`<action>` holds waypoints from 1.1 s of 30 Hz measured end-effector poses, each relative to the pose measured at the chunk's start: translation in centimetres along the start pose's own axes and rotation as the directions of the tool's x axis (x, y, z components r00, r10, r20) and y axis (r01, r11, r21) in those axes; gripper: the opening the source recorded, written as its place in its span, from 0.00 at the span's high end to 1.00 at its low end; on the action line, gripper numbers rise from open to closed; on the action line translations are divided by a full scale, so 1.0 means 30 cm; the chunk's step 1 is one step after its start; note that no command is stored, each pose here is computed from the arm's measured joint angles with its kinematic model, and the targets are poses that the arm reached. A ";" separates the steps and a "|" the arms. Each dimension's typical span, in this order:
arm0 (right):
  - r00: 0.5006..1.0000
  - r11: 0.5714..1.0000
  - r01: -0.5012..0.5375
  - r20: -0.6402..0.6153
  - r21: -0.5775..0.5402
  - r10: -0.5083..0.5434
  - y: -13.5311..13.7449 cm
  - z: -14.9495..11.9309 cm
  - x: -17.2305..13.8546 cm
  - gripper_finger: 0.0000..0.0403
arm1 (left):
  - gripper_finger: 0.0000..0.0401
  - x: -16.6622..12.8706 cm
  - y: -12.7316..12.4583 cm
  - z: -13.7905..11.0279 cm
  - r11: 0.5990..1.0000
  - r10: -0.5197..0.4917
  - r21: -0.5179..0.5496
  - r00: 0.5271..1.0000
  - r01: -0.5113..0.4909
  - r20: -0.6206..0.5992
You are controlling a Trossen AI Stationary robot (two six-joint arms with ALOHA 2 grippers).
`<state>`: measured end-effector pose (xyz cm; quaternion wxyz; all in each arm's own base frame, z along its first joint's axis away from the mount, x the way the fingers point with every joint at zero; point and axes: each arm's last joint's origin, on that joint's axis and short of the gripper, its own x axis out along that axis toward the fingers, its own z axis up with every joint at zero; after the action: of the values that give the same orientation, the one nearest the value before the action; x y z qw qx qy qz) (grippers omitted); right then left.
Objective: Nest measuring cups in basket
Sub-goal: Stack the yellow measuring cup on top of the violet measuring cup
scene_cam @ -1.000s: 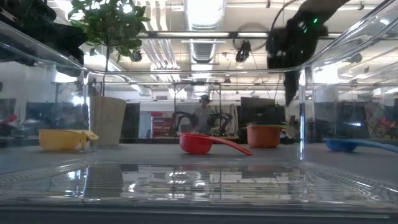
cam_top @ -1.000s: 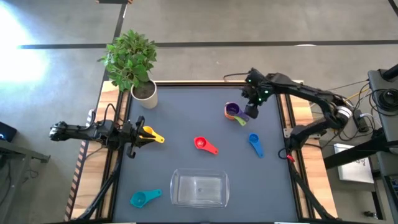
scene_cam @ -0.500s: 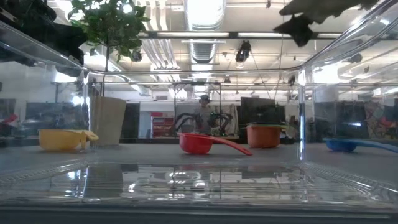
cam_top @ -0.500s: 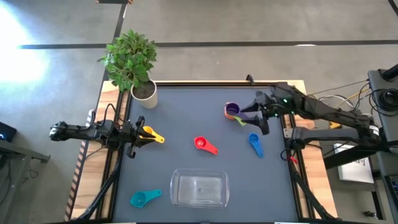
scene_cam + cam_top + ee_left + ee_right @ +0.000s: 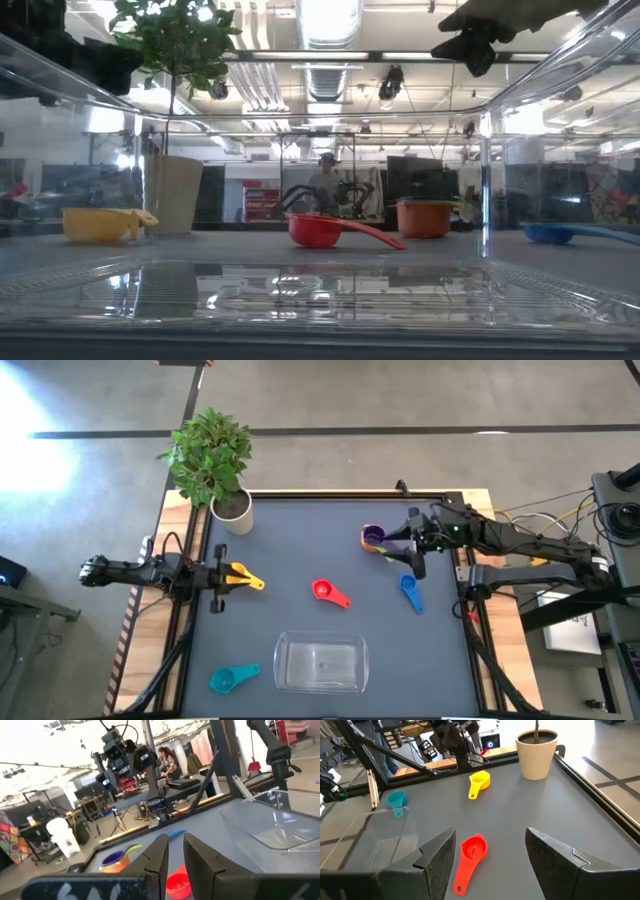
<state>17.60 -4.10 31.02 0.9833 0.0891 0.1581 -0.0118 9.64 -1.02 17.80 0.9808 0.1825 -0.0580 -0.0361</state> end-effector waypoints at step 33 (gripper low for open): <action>0.994 0.997 -0.068 0.080 -0.026 0.070 0.011 0.030 -0.009 0.43 | 0.90 0.061 0.135 0.224 0.464 0.237 -0.550 0.696 -0.695 -0.678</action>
<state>17.65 -3.94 32.00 0.9897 0.0827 0.1149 0.0204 10.81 0.20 25.68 0.9023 -0.2817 0.1760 0.2749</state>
